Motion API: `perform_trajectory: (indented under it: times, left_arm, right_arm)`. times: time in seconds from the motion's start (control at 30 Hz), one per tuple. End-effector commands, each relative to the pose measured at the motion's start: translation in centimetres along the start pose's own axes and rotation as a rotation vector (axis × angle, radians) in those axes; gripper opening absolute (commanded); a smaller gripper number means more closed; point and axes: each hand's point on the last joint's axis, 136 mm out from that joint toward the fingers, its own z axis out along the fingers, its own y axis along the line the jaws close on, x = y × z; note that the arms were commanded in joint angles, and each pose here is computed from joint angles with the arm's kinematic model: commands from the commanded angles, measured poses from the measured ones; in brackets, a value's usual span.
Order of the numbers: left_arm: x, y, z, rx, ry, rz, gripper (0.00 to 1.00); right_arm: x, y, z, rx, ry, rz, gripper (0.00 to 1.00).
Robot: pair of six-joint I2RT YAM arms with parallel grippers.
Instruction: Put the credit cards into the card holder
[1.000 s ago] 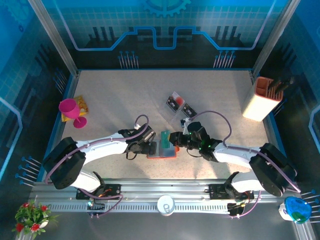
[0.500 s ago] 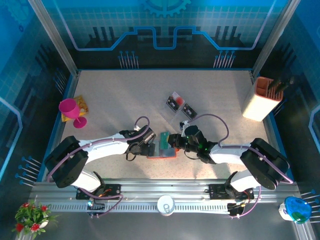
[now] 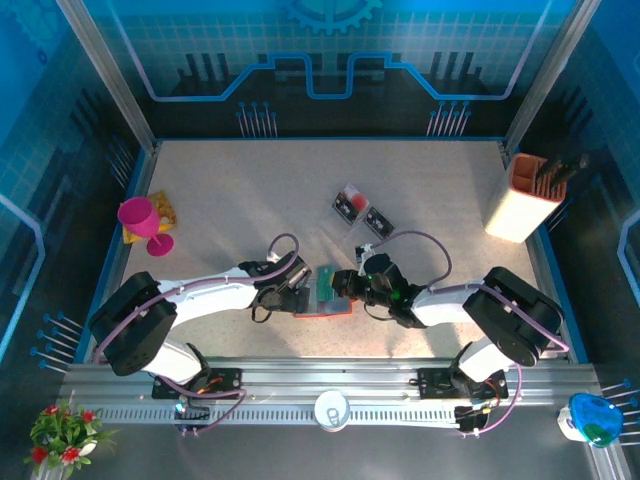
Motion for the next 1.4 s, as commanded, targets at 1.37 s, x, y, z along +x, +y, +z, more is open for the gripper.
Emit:
perform_trajectory:
  times: [1.37]
  left_arm:
    - [1.7, 1.5, 0.7, -0.057, 0.038, 0.0, 0.99]
  right_arm:
    - [3.4, -1.5, 0.2, 0.041, 0.044, 0.008, 0.0]
